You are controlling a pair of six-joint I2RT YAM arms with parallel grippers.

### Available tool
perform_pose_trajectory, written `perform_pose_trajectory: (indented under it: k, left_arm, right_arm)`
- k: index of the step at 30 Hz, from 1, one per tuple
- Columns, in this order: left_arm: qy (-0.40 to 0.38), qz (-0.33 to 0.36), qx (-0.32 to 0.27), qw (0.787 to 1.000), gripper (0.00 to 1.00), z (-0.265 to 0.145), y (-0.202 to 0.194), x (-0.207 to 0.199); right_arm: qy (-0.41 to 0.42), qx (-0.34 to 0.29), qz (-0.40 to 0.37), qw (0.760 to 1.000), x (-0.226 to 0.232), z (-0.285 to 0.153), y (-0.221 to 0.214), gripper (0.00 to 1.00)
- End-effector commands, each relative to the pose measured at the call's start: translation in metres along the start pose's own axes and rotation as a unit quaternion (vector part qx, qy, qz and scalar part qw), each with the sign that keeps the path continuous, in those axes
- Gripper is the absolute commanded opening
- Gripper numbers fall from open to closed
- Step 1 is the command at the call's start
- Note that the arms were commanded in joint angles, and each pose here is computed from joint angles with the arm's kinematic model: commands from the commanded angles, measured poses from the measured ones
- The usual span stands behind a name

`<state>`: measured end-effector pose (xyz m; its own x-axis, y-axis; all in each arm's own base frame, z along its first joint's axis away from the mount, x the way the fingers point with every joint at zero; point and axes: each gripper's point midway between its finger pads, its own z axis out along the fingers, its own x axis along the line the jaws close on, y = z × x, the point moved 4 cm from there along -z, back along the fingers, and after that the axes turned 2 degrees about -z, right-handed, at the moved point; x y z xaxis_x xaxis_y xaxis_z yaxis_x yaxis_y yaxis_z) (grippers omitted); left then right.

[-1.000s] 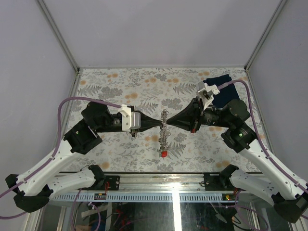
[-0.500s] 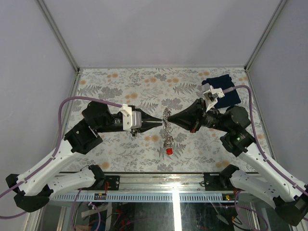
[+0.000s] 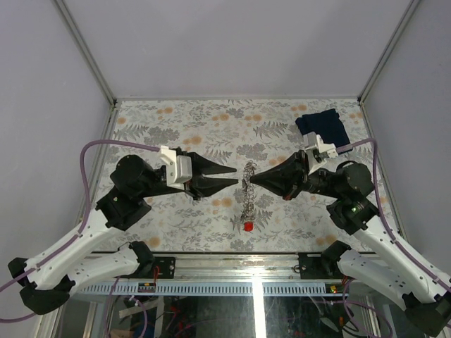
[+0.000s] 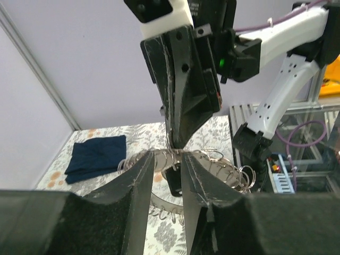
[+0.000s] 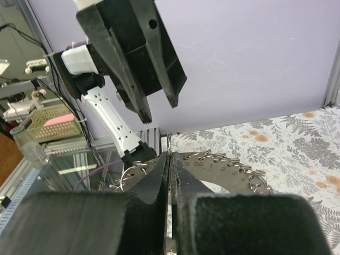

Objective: Put the keys on the keyring
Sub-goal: Insert the key onto the keyring.

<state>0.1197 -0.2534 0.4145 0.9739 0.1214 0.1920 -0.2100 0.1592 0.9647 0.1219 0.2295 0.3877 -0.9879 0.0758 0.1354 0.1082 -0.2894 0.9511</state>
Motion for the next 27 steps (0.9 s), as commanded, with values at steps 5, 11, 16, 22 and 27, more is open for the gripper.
perform_pose_trajectory:
  k: [5, 11, 16, 22, 27]
  left_arm:
    - [-0.029, -0.05, -0.093, 0.994, 0.29, 0.014, 0.024, -0.005]
    - [-0.056, -0.067, -0.084, 0.993, 0.3, 0.018, 0.017, -0.01]
    - [-0.057, -0.077, -0.075, 0.993, 0.3, 0.019, 0.01, -0.011]
    - [-0.055, -0.082, -0.067, 0.993, 0.22, 0.02, 0.003, -0.01]
    - [-0.061, -0.089, -0.06, 0.992, 0.23, 0.022, -0.003, -0.011]
  right_arm:
    - [0.058, 0.002, -0.096, 0.994, 0.02, -0.003, 0.02, 0.0]
    - [0.052, -0.002, -0.11, 0.992, 0.021, -0.005, 0.023, 0.0]
    - [0.048, -0.009, -0.121, 0.991, 0.022, -0.006, 0.027, 0.0]
    - [0.049, -0.015, -0.125, 0.991, 0.025, -0.008, 0.03, 0.0]
    - [0.051, -0.019, -0.128, 0.99, 0.027, -0.009, 0.033, 0.0]
